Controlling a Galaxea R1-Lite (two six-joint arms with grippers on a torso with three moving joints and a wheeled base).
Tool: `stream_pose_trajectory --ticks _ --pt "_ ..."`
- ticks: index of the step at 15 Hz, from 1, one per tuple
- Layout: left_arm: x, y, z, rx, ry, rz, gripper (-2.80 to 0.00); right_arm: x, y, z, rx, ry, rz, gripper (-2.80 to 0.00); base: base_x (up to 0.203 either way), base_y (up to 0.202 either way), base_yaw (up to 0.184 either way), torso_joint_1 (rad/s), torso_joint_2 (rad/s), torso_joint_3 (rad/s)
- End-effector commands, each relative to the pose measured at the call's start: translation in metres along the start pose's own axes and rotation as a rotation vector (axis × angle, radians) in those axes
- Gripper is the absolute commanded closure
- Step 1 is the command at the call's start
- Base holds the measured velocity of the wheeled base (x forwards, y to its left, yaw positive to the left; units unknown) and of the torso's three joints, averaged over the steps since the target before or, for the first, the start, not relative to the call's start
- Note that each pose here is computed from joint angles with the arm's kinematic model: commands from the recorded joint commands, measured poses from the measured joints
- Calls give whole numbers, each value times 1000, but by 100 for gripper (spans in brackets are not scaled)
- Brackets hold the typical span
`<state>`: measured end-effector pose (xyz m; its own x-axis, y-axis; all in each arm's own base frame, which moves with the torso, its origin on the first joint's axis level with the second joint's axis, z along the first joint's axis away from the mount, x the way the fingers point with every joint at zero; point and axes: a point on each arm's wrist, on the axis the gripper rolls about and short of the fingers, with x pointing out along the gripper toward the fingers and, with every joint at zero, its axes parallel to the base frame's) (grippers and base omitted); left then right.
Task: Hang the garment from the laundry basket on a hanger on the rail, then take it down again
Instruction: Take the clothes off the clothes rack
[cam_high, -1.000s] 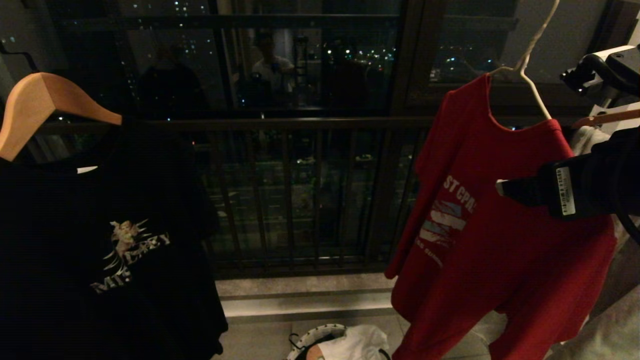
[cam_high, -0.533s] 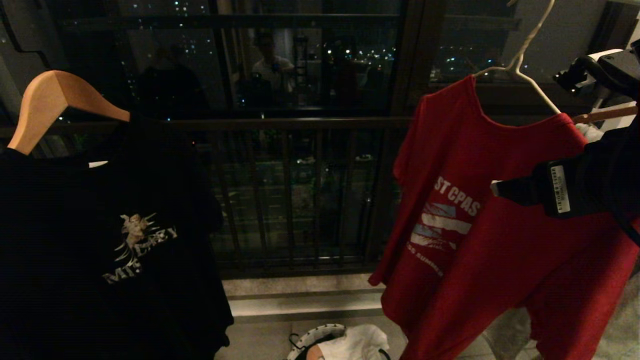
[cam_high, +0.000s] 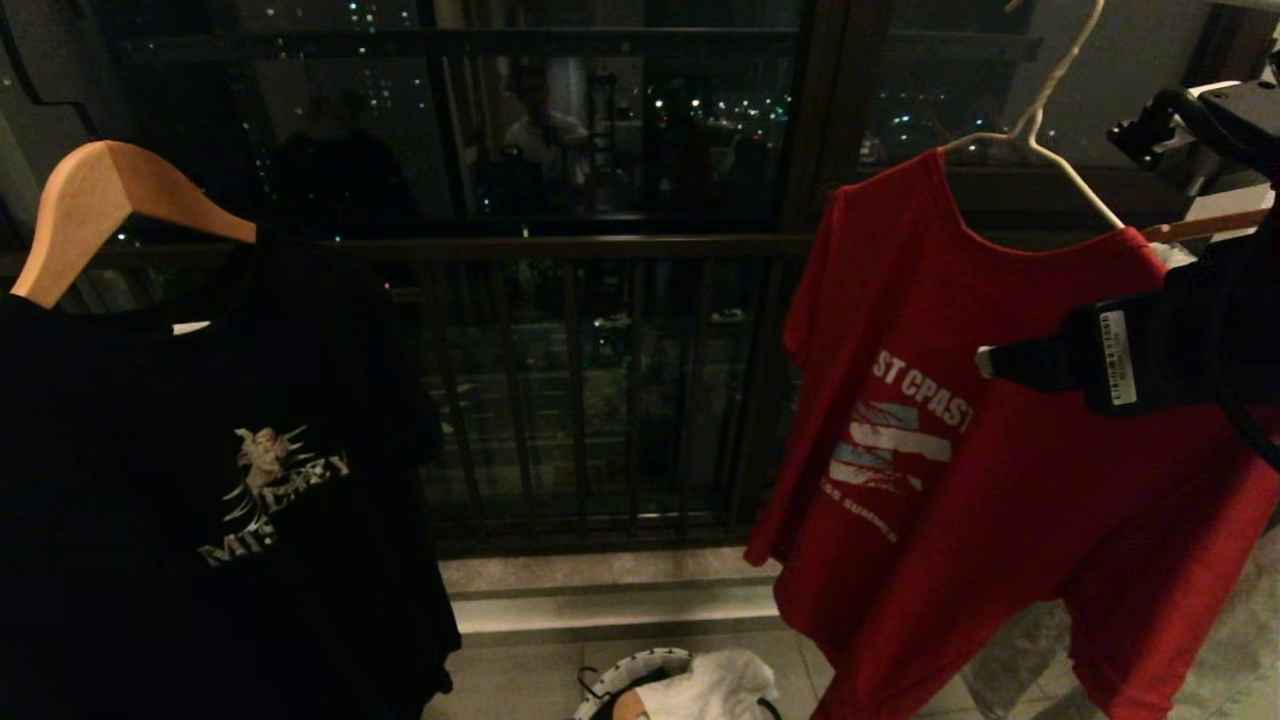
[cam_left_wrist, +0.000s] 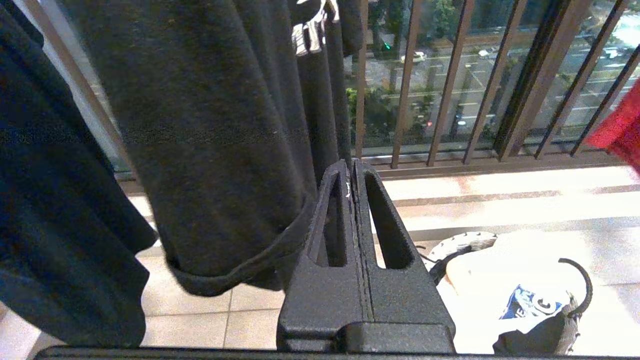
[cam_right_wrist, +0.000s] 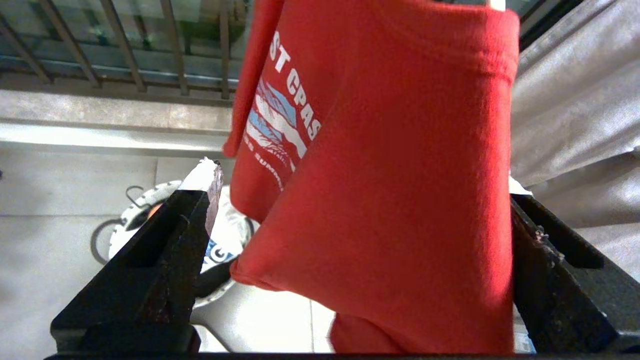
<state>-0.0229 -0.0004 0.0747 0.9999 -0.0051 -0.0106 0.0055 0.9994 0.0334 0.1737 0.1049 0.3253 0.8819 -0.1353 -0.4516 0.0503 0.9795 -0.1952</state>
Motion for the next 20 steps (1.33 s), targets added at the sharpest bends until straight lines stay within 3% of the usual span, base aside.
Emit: stream_pose_trajectory --ticks 1,6,7,20 --pt "0 0 0 0 -1 1 0 4 1 1 -2 10 -7 -280 0 0 0 0 0 0" --pt "0 0 0 0 -1 1 0 7 -1 2 -6 13 -3 -280 0 0 0 0 0 0" --pt "0 0 0 0 -1 1 0 7 -1 2 -4 12 -5 0 0 0 0 0 0 0" --pt "0 0 0 0 -1 1 0 1 -4 6 -4 -6 16 0 0 0 0 0 0 0"
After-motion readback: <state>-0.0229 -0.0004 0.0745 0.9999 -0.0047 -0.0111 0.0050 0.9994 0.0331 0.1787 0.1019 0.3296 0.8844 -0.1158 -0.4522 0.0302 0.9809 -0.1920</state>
